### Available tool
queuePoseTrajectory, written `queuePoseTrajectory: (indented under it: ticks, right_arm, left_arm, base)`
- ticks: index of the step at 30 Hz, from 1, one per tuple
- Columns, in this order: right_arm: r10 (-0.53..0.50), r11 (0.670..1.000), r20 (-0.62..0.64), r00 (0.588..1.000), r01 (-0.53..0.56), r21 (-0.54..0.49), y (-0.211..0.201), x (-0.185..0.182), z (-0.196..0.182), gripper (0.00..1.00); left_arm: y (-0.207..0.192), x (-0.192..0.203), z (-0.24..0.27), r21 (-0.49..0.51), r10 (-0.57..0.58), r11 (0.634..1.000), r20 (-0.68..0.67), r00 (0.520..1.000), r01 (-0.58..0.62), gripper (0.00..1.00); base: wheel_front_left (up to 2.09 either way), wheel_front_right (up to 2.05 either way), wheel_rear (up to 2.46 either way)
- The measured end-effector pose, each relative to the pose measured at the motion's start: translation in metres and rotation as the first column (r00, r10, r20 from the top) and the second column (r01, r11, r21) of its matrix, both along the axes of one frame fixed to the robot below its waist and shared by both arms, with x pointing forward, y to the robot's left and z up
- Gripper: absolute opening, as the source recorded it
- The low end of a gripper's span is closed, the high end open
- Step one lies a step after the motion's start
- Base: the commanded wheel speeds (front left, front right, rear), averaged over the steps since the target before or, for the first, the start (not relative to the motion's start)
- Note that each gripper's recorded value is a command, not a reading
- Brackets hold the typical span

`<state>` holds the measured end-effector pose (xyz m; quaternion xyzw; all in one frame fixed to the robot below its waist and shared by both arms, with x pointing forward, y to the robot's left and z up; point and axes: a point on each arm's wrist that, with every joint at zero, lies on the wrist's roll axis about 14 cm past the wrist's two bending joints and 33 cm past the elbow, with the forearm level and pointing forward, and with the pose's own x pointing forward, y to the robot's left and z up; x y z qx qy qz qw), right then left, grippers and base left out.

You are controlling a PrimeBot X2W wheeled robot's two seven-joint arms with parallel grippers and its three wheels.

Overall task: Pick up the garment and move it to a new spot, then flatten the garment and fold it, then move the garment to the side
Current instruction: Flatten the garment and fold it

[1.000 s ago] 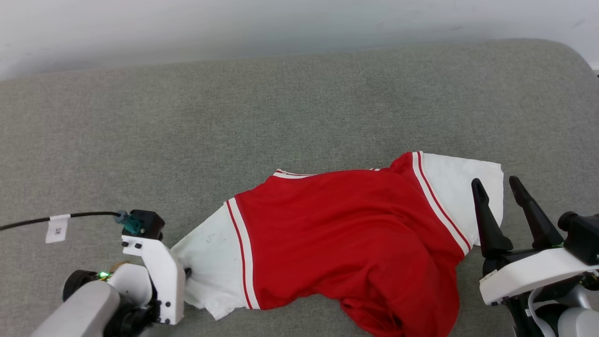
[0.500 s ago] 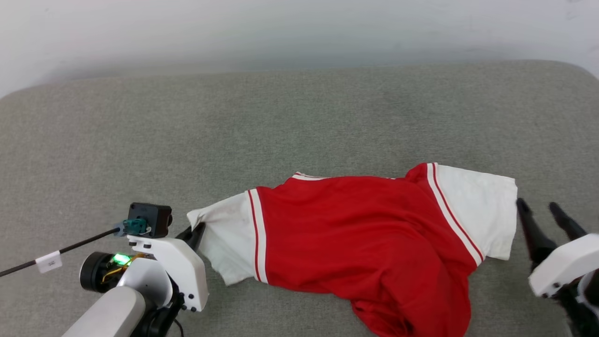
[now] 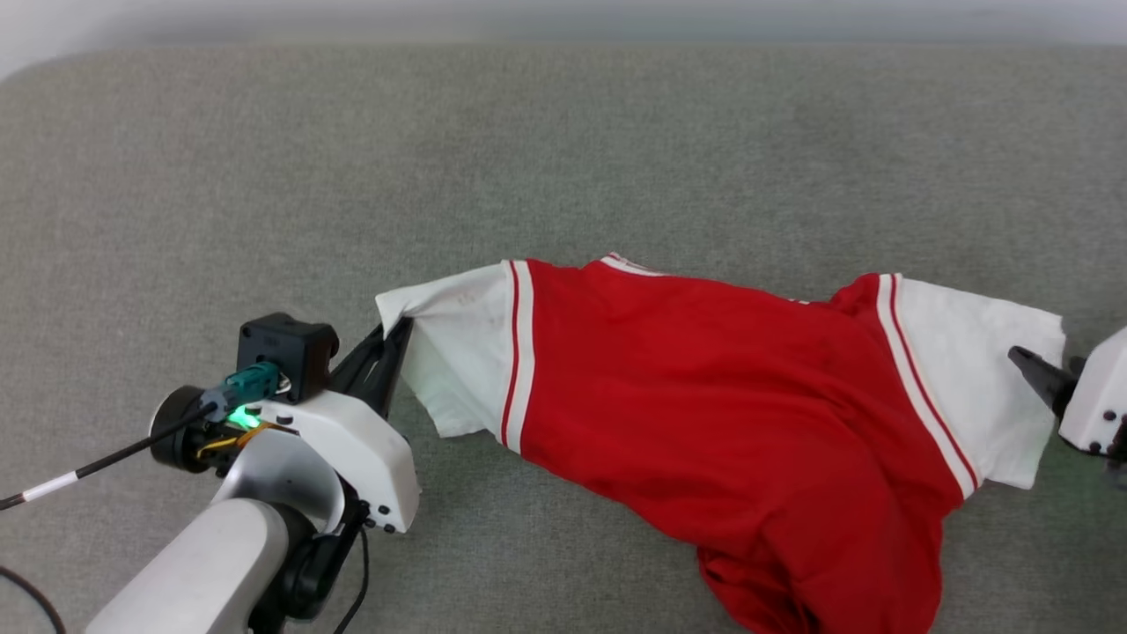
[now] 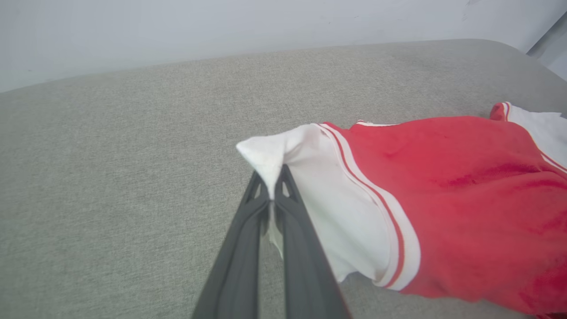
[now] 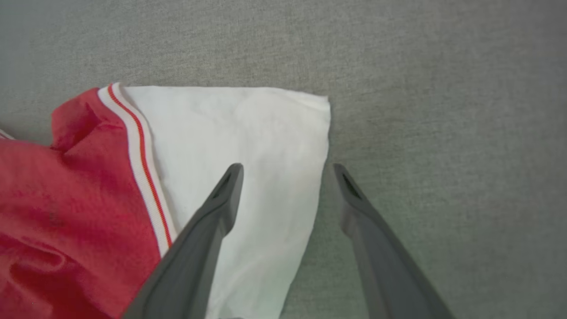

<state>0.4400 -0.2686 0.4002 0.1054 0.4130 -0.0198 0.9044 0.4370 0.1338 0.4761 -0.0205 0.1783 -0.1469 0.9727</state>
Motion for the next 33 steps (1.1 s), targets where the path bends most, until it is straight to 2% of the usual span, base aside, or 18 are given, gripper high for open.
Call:
queuePoseTrajectory:
  ticks: [5,12,13,14,19,23,27,33]
  right_arm:
    - [0.019,0.999,-0.089,0.996,-0.023,-0.039,-0.003,0.018,-0.019,1.00]
    - [0.051,0.997,-0.211,0.976,-0.061,-0.038,0.006,0.027,-0.044,1.00]
    - [0.054,0.997,-0.219,0.974,-0.063,-0.035,0.007,0.027,-0.045,0.48]
    - [0.055,0.998,-0.224,0.973,-0.063,-0.030,0.007,0.026,-0.045,0.00]
    - [0.082,0.996,-0.209,0.974,-0.090,-0.027,0.016,0.025,-0.038,0.00]
    - [0.105,0.992,-0.112,0.988,-0.113,-0.064,0.018,0.033,-0.013,0.00]
    - [0.115,0.987,0.106,0.988,-0.102,-0.128,0.013,0.063,0.049,0.00]
    - [0.121,0.976,0.333,0.935,-0.050,-0.214,0.001,0.086,0.127,0.00]
  left_arm:
    - [-0.002,0.006,-0.006,-0.002,-0.006,1.000,-0.006,1.000,0.006,0.00]
    - [0.002,0.010,-0.022,-0.003,0.000,1.000,-0.041,0.999,0.000,0.00]
    - [0.001,0.010,-0.023,-0.003,0.000,1.000,-0.043,0.999,0.000,0.00]
    - [0.001,0.010,-0.023,-0.005,0.000,1.000,-0.044,0.999,0.000,0.00]
    - [0.004,0.012,-0.016,-0.016,0.007,1.000,-0.026,1.000,-0.007,0.00]
    - [0.011,0.017,-0.002,-0.003,0.017,1.000,0.020,1.000,-0.017,0.00]
    - [0.013,0.037,0.032,0.017,0.002,1.000,0.115,0.993,-0.004,0.00]
    - [0.010,0.079,0.099,-0.013,0.017,1.000,0.291,0.956,-0.014,0.00]
  base:
    - [0.00,0.00,0.00]
    - [0.00,0.00,0.00]
    - [0.00,0.00,0.00]
    - [0.00,0.00,0.00]
    - [0.00,0.00,0.00]
    - [0.00,0.00,0.00]
    - [0.00,0.00,0.00]
    - [0.00,0.00,0.00]
